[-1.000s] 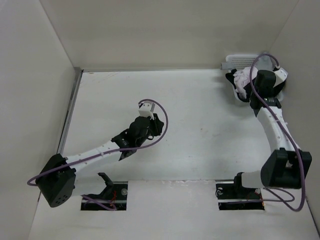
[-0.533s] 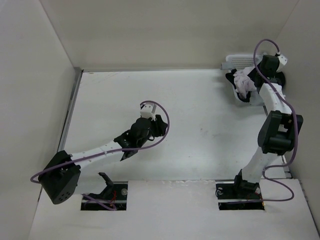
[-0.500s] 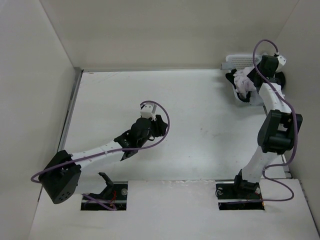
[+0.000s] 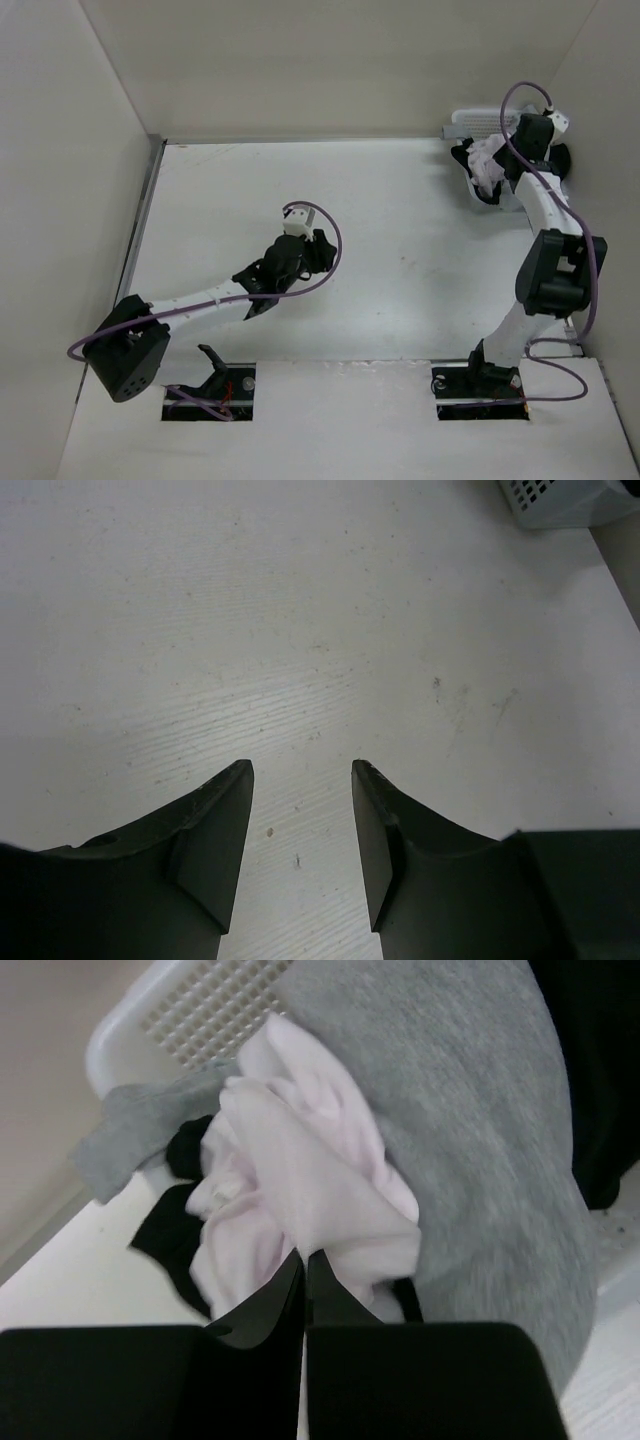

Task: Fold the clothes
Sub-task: Grab the tank top from the pile, then move the tank top to the center of the board

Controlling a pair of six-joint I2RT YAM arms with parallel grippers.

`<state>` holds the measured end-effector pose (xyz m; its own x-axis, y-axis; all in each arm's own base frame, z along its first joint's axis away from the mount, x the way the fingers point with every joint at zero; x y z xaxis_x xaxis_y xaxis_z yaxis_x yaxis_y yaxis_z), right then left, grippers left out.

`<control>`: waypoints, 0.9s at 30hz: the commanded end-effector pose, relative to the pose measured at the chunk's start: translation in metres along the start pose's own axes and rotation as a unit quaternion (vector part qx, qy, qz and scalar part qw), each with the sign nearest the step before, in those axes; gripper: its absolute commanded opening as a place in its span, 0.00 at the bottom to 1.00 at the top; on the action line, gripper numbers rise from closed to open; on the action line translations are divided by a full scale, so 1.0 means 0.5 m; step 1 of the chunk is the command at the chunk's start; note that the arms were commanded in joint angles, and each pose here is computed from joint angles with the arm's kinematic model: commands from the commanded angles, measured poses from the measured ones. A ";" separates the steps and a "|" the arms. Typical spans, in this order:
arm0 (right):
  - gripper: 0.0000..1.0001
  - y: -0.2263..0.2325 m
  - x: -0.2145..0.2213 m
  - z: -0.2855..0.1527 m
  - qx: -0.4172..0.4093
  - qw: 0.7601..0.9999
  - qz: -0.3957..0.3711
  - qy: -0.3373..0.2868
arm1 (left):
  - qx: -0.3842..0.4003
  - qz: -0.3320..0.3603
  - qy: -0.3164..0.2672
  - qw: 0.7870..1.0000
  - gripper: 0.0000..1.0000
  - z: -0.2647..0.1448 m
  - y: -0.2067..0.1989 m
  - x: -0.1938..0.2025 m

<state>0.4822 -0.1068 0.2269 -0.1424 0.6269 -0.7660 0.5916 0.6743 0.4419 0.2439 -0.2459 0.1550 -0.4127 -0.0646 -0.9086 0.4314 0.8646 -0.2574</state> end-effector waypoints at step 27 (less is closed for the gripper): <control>0.03 0.275 0.335 -0.721 -0.534 0.830 -0.028 0.160 | -0.069 -0.166 -0.142 0.973 0.55 -0.149 0.157 -0.136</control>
<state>0.2435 0.2048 0.3923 -0.2895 0.5714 -0.7679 -0.4886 0.6017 0.6319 0.2478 -0.1268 0.2451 -0.1632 -0.4893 -0.8567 0.1811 0.8387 -0.5135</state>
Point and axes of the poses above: each gripper's point midway between its finger pads, its own z axis out along the fingers, its own y axis along the line the jaws close on, x = y × z, the point moved 5 cm from there along -z, back along the fingers, and after that the axes turned 10 degrees about z, right-handed, at the moved point
